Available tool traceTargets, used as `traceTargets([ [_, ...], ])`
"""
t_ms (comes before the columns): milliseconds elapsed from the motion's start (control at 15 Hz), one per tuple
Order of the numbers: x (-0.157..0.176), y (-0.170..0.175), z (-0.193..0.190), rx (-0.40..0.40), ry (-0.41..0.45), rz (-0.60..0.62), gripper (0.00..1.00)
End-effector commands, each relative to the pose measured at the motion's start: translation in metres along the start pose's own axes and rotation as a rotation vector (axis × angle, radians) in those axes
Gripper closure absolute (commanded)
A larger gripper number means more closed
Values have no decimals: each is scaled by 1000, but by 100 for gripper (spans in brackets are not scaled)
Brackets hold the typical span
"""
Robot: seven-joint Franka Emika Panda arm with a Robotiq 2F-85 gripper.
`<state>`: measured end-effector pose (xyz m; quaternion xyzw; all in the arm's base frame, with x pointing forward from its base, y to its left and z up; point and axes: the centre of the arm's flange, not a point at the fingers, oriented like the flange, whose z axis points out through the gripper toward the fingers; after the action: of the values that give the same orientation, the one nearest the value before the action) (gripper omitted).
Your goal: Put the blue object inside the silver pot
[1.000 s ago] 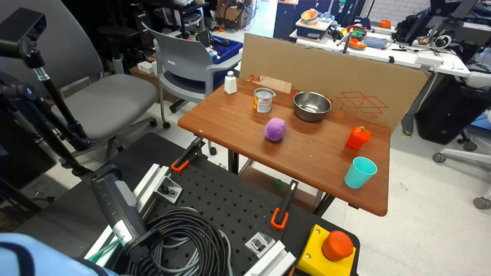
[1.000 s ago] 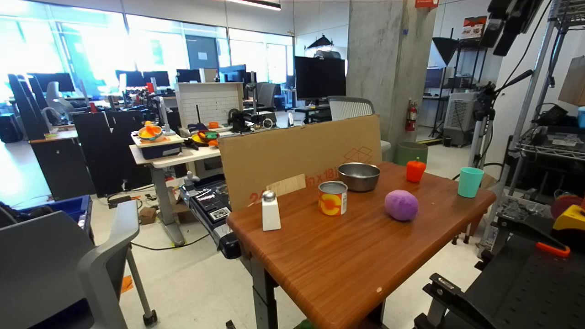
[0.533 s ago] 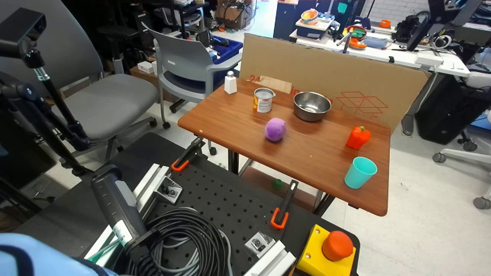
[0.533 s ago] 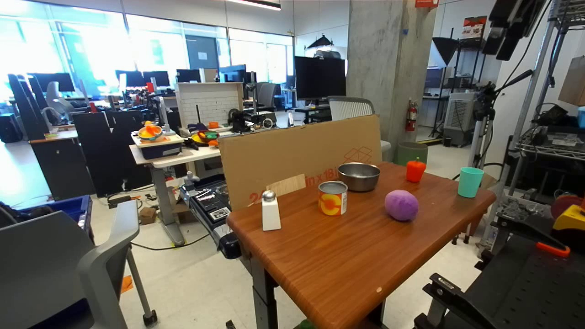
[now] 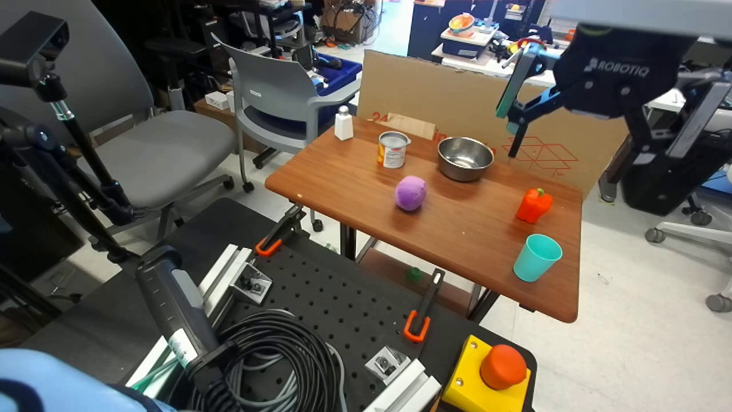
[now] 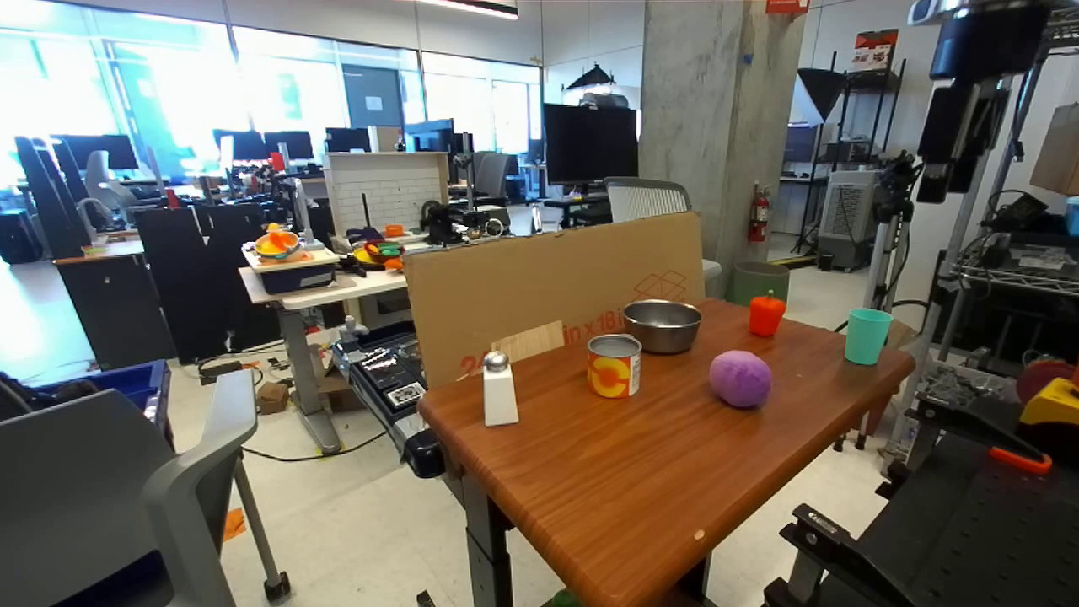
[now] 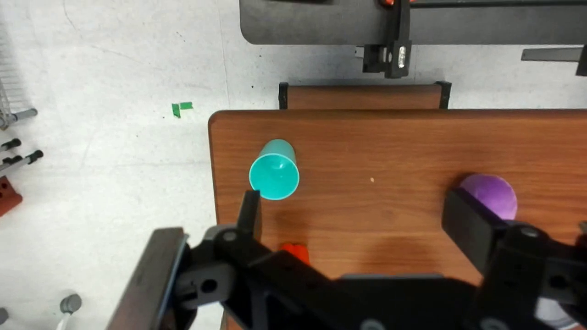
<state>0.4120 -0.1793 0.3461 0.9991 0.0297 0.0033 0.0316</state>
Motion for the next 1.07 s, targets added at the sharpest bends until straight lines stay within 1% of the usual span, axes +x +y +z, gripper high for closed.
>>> traceTargets([
  [0, 16, 8, 44, -14, -24, -45, 0],
  [200, 25, 6, 77, 6, -69, -70, 0],
  [400, 34, 4, 104, 8, -110, -106, 0],
  [733, 57, 3, 134, 14, -149, -183, 0],
  [1000, 74, 4, 151, 17, -154, -225, 0],
])
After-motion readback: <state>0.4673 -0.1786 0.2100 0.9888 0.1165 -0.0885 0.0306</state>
